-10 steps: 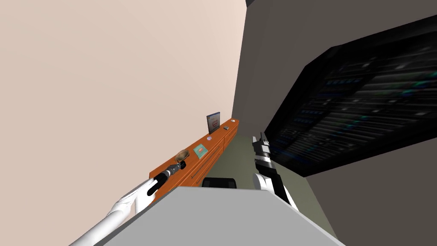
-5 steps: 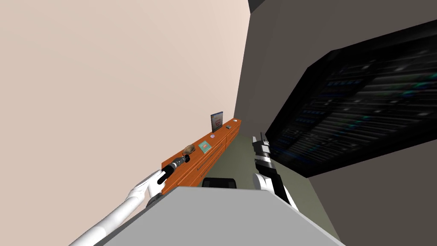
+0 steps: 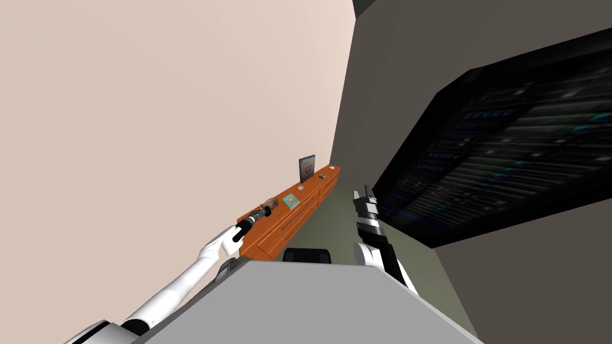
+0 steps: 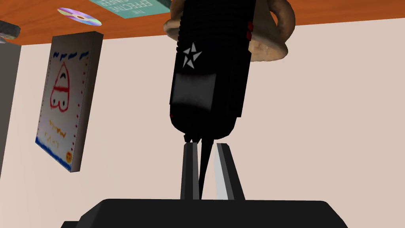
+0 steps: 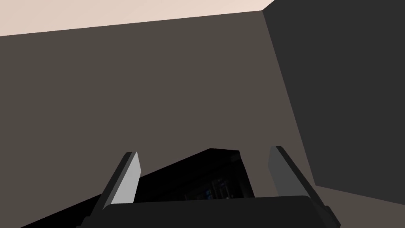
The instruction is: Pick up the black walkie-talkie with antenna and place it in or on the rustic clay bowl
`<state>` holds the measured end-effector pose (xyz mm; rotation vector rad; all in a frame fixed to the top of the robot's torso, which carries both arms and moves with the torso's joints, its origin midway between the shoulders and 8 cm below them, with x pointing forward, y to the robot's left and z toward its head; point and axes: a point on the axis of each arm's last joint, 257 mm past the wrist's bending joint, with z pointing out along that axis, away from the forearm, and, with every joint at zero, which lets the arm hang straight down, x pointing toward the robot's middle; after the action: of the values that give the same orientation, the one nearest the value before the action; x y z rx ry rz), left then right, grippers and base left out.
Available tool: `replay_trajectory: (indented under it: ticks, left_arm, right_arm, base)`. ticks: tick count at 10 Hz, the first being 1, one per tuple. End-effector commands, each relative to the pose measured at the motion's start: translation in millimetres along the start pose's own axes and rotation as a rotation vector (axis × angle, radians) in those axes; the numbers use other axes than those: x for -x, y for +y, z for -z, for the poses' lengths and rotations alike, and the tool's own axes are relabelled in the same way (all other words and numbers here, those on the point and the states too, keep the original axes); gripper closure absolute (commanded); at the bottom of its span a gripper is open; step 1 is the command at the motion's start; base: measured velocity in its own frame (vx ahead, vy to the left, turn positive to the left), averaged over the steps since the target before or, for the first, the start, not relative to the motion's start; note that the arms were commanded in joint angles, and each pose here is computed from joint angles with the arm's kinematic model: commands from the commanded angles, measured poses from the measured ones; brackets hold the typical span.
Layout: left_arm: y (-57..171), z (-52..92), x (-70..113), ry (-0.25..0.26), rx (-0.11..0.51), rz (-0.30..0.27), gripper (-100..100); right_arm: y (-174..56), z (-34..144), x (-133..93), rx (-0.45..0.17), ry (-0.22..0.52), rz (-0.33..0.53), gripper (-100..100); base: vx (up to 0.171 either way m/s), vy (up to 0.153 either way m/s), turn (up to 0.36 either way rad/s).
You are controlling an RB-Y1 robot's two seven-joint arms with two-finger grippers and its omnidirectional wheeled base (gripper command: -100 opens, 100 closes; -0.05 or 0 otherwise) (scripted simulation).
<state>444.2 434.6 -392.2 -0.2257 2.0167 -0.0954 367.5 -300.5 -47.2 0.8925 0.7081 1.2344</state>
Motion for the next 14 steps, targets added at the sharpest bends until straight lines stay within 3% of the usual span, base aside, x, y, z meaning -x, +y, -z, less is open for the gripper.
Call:
replay_trajectory:
  ticks: [1, 4, 14]
  left_arm:
    - [-4, -5.6, 15.2, -0.035, -0.002, 0.033, 100]
    - [17, -11.8, 41.1, -0.090, 0.042, 0.147, 100]
    - [94, -1.8, 77.7, -0.195, 0.155, 0.422, 100]
  right_arm:
    - [0, 0.0, 0, 0.000, 0.000, 0.000, 0]
    - [0, 0.1, 0, 0.000, 0.000, 0.000, 0]
    - [0, 0.1, 0, 0.000, 0.000, 0.000, 0]
  base:
    - [-0.056, 0.038, 0.032]
    - [0.006, -0.021, 0.022]
    - [0.081, -0.087, 0.005]
